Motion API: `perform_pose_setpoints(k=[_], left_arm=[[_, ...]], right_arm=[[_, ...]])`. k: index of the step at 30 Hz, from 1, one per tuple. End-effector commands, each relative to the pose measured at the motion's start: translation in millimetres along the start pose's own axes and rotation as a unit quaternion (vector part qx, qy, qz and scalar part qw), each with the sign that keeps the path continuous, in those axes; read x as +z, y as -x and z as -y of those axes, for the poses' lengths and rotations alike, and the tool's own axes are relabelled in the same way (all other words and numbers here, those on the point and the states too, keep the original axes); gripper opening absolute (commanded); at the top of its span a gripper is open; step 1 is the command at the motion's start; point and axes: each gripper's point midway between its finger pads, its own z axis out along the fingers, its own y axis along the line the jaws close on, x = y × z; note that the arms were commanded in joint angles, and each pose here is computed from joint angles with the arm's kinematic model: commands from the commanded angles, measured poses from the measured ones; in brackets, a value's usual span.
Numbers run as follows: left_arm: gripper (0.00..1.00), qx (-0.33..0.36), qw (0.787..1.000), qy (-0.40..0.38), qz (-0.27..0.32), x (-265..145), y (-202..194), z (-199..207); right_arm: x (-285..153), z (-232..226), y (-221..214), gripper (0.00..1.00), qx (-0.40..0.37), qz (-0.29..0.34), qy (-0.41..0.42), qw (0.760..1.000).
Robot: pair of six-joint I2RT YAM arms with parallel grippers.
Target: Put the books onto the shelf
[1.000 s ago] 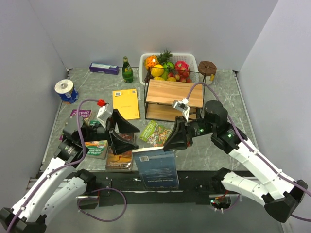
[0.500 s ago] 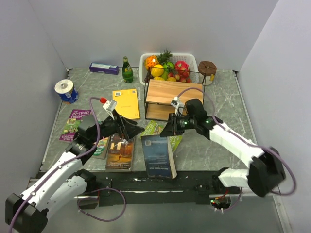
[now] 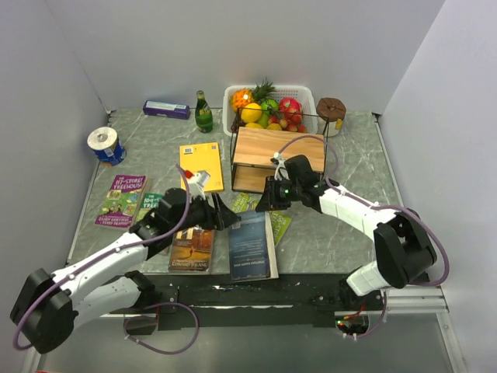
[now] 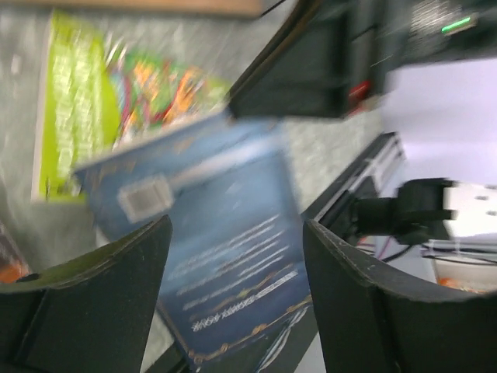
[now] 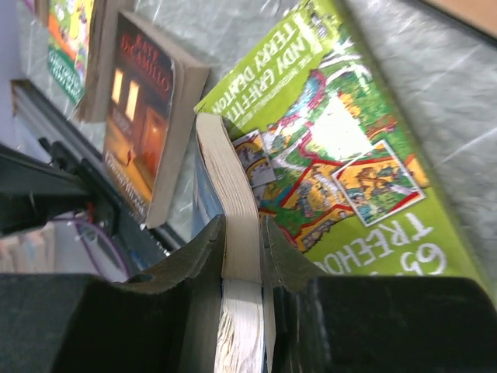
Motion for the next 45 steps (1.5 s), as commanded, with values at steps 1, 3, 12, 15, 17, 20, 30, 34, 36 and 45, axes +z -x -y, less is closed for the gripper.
perform_pose_setpoints(k=[1,3,12,15,17,20,30,34,36,45], left_arm=[[0.74,-0.034,0.998,0.043,0.025,7.1,-6.1,-14.0],[0.74,-0.034,0.997,0.057,0.032,6.2,-4.8,-17.9],[0.74,-0.032,0.994,0.102,0.010,13.0,-22.6,-37.3],[0.75,-0.034,0.992,0.125,0.001,16.5,-33.1,-47.3],[0.75,-0.032,0.990,0.134,-0.013,20.4,-44.5,-51.2],[0.74,-0.026,0.989,0.138,-0.046,26.0,-63.9,-49.8],[0.73,-0.032,0.983,0.170,-0.060,35.6,-90.0,-60.6],[0.73,-0.032,0.982,0.176,-0.063,34.5,-94.8,-64.0],[0.73,-0.032,0.982,0.177,-0.065,34.1,-96.9,-65.3],[0.74,-0.012,0.983,0.182,-0.028,26.3,-70.9,-53.6]], right_arm=[[-23.6,-11.5,50.1,0.43,-0.042,0.097,-0.028,0.994],[-32.8,-6.3,53.1,0.50,-0.041,0.119,-0.051,0.991],[-57.5,2.8,-9.2,0.64,-0.033,0.110,-0.047,0.992],[-47.2,1.7,-54.4,0.70,-0.014,0.076,-0.004,0.997],[-44.4,-3.4,-73.1,0.70,0.003,0.063,0.030,0.998],[-38.0,3.1,-96.4,0.71,0.016,0.048,0.047,0.998],[-15.2,12.6,-128.0,0.72,0.034,0.003,0.076,0.997],[-5.4,17.2,-144.0,0.70,0.040,-0.028,0.079,0.996],[-2.6,19.5,-151.4,0.69,0.043,-0.036,0.080,0.995],[-27.3,-13.2,-148.8,0.08,0.020,-0.011,0.134,0.991]])
